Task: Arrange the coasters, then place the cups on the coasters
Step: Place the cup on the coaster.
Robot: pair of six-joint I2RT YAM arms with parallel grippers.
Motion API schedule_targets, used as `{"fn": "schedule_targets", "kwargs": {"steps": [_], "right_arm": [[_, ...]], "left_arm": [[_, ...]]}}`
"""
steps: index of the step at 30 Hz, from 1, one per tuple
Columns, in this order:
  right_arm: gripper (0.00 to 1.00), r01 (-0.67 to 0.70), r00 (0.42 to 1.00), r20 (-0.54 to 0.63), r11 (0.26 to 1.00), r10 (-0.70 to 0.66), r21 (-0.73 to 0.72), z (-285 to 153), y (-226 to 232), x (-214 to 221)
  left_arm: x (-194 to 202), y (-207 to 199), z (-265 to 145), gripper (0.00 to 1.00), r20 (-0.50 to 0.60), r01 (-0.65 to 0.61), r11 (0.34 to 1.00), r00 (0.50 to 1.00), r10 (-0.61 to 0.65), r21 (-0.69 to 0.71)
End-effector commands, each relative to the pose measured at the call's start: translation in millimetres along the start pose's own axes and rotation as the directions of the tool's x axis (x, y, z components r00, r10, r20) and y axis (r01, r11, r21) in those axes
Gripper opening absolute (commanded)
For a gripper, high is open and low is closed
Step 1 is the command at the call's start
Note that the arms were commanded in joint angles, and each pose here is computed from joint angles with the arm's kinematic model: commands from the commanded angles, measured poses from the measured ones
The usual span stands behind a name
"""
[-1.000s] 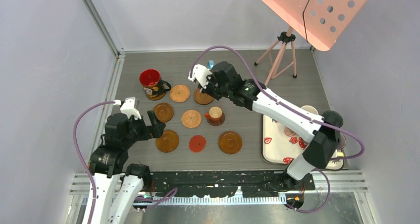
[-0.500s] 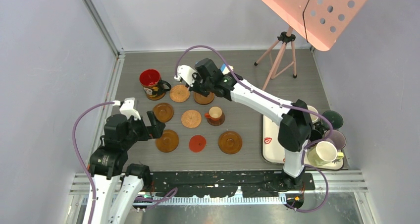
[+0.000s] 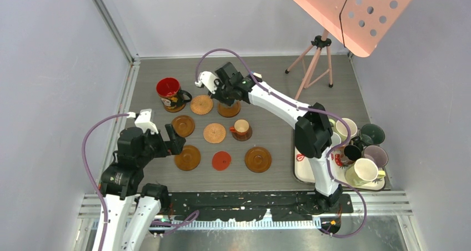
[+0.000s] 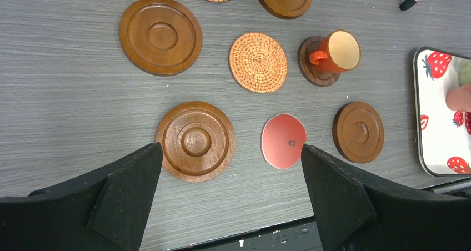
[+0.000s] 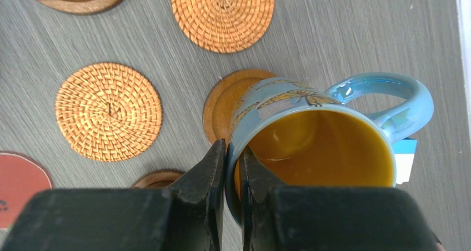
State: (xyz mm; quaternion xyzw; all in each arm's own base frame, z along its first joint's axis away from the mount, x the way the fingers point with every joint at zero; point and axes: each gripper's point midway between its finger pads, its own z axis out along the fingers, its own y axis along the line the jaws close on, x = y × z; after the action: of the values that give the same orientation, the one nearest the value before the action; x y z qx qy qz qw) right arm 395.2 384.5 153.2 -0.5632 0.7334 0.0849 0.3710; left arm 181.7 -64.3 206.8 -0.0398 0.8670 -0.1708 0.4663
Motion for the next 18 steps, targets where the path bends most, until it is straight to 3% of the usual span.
{"fn": "schedule_targets", "kwargs": {"steps": [1,18], "right_arm": [[0.06,0.002,0.988,0.154,0.996,-0.016,0.086,-28,-32,-54],[0.08,-0.011,0.997,0.078,1.000,0.009,0.024,-9,-27,-38]], "left_arm": [[-5,-3,2,1.00,0.013,0.000,1.000,1.000,-0.001,0.013],[-6,-3,0,1.00,0.022,-0.001,1.000,1.000,0.001,0.014]]}}
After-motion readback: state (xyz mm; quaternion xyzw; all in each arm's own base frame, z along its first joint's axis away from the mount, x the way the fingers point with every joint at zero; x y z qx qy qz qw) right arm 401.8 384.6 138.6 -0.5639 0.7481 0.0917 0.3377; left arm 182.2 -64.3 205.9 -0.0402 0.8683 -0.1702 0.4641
